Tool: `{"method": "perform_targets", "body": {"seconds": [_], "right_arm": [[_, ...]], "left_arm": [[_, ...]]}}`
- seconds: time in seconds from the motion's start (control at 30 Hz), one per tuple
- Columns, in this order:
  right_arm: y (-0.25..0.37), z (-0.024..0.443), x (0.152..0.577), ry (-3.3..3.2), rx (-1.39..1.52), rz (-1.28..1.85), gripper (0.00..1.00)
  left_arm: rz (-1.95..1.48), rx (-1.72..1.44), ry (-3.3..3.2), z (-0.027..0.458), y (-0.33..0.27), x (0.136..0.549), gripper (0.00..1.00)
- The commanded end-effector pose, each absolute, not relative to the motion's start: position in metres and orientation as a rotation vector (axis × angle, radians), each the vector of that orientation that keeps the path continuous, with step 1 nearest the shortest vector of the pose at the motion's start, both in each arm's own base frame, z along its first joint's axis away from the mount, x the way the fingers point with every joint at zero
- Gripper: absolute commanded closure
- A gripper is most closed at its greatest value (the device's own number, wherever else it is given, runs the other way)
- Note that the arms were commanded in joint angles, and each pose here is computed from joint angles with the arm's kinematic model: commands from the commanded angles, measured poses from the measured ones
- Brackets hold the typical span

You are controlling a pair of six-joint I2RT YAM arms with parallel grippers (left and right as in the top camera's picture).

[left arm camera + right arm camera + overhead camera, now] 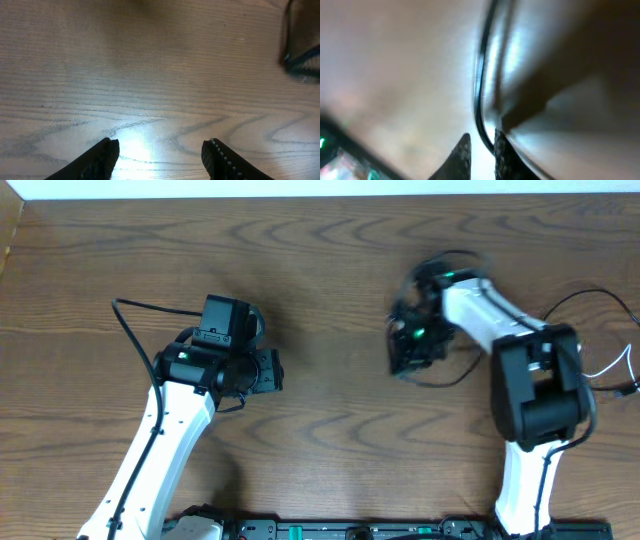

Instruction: Untangle cables

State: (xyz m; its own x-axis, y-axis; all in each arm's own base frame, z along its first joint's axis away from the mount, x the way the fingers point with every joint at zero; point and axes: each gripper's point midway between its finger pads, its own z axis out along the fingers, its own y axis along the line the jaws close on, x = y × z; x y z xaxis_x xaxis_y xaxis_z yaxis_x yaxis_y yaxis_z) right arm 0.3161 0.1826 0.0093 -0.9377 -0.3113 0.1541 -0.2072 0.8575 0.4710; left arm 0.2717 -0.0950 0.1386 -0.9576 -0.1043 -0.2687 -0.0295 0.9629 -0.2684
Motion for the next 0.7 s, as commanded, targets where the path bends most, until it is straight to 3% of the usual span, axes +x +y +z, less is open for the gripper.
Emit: {"method": "perform_targets", "body": {"seconds": [0.0, 0.1, 0.3, 0.43, 0.67], "right_arm": [[0.222, 0.011, 0.285, -2.704, 0.542, -0.724, 0.79], [0.254, 0.011, 0.257, -2.653, 0.637, -0.682, 0.69], [0.278, 0.008, 0.224, -2.611, 0.793, -0.558, 0.65], [0.254, 0.016, 0.246, -2.717, 0.721, -0.335, 0.64], [0.199, 0.097, 0.338, -3.089, 0.479, -0.324, 0.54]], "left_arm": [[-0.362, -0.094, 2.846, 0.134, -0.093, 0.268, 0.41], [-0.362, -0.094, 2.846, 0.134, -0.093, 0.268, 0.41], [-0.363, -0.094, 2.843, 0.134, -0.093, 0.269, 0.41], [-0.364, -0.094, 2.842, 0.134, -0.093, 0.27, 0.41], [-0.365, -0.092, 2.834, 0.134, -0.094, 0.271, 0.41]]}}
